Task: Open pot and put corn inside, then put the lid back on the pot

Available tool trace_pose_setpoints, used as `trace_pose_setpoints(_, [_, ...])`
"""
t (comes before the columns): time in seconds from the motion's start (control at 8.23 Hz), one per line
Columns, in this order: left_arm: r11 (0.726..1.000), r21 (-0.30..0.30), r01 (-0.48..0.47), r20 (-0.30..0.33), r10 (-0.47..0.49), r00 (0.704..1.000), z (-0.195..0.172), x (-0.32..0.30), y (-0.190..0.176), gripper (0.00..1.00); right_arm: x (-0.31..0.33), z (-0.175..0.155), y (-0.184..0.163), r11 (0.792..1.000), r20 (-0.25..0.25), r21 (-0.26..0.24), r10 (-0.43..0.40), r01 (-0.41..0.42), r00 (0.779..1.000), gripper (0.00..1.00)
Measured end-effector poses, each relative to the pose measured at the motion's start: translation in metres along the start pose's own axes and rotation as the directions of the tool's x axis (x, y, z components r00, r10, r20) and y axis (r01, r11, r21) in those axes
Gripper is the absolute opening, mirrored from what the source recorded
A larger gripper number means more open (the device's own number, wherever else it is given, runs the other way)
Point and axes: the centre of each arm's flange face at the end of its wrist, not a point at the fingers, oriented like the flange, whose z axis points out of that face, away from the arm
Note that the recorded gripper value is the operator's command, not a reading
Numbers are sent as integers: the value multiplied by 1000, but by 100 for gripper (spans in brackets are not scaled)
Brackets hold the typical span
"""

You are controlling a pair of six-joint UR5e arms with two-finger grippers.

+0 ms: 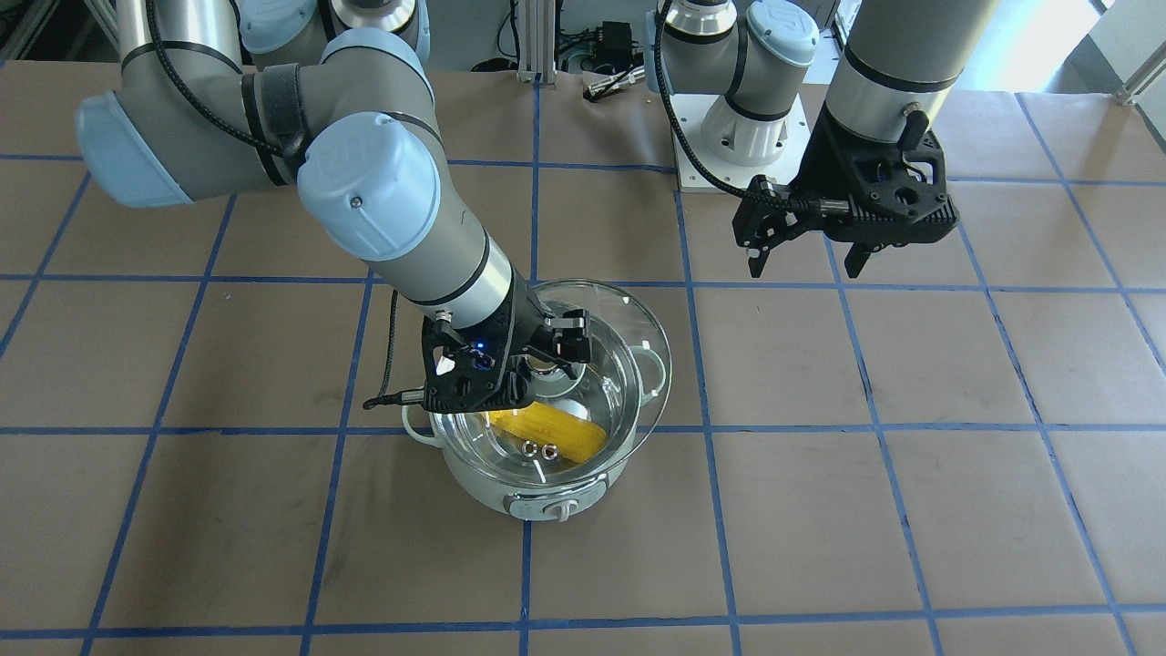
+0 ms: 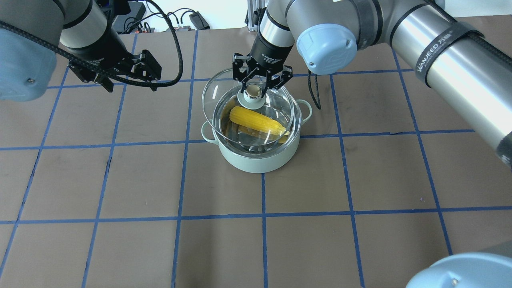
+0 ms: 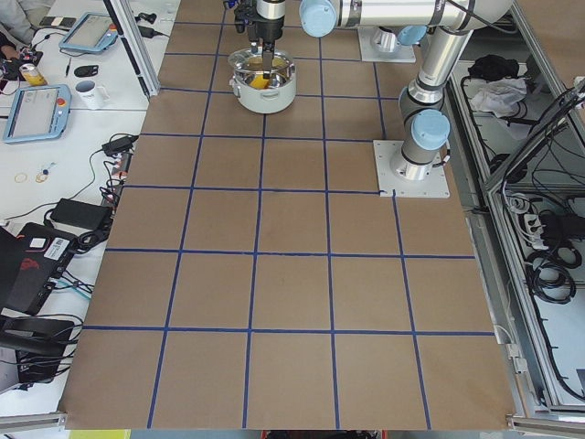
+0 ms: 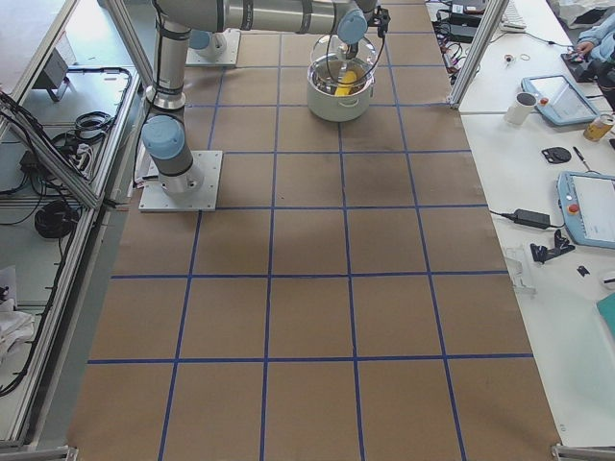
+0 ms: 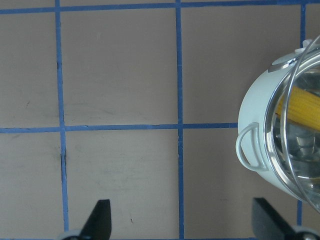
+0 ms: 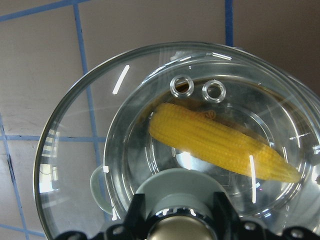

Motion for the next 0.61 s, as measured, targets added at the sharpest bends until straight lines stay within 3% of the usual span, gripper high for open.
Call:
trace_pose_setpoints(0.24, [1000, 2, 1, 0, -1, 1000, 1, 0, -1, 100, 5, 6, 1, 1000, -38, -18, 9, -10, 999, 17])
trace_pose_setpoints(0.61, [1000, -6, 1, 1, -1, 1000, 6, 0, -4, 100, 7, 10, 0, 999, -46, -26, 17, -18, 999, 17])
